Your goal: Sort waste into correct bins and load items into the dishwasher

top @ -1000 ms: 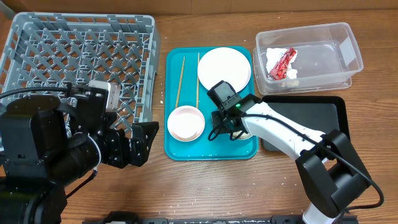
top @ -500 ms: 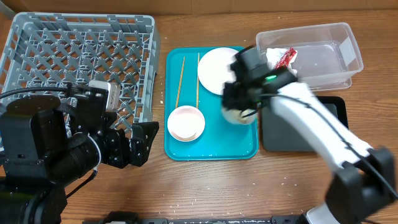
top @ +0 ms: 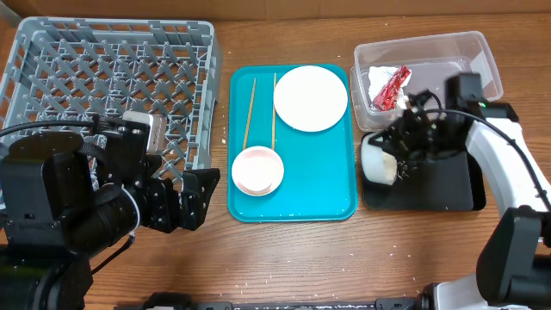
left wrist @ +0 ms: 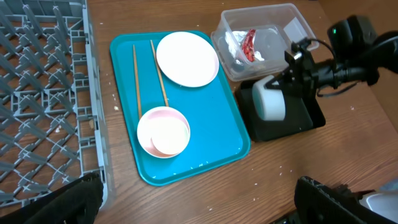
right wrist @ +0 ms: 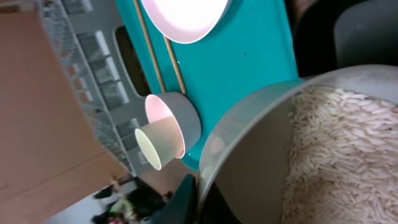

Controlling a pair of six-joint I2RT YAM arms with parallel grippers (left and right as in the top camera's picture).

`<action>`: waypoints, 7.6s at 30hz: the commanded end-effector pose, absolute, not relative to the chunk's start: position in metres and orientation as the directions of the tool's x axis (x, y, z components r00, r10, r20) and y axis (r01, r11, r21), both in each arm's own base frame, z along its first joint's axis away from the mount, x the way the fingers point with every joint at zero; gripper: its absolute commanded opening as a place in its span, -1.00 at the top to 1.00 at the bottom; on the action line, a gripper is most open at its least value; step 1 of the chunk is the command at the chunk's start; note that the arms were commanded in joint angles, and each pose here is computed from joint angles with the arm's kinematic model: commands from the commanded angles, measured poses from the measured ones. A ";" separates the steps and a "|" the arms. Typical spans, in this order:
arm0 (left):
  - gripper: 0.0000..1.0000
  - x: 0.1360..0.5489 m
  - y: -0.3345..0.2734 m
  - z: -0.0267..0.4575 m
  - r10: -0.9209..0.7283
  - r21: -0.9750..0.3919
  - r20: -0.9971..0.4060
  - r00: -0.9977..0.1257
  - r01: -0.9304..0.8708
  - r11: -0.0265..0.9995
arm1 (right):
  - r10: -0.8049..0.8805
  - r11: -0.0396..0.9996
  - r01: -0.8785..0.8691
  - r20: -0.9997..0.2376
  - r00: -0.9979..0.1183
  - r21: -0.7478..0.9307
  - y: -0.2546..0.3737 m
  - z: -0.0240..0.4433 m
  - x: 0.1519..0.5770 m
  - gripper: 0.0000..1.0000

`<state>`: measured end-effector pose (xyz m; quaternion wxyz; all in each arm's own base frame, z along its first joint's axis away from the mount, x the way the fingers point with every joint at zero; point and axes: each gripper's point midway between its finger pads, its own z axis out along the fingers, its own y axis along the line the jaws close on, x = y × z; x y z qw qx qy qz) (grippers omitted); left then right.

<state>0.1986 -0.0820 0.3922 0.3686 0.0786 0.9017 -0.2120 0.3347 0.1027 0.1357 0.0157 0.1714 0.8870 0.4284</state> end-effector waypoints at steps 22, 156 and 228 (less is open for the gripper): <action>-1.00 0.199 -0.081 0.395 0.002 -0.304 -0.714 -0.700 0.312 0.900 | 0.428 -0.012 -0.027 -0.019 -0.904 1.000 0.037 0.188 0.323 0.92; -1.00 0.199 -0.081 0.395 0.002 -0.304 -0.714 -0.700 0.312 0.900 | 0.102 0.871 -0.374 -0.862 -0.497 0.319 0.117 0.430 0.222 -1.00; -0.91 0.257 -0.190 0.409 0.056 -0.853 -0.521 -0.852 0.519 -0.045 | -0.196 0.247 -0.762 -0.739 -0.645 0.599 0.243 0.398 0.244 0.92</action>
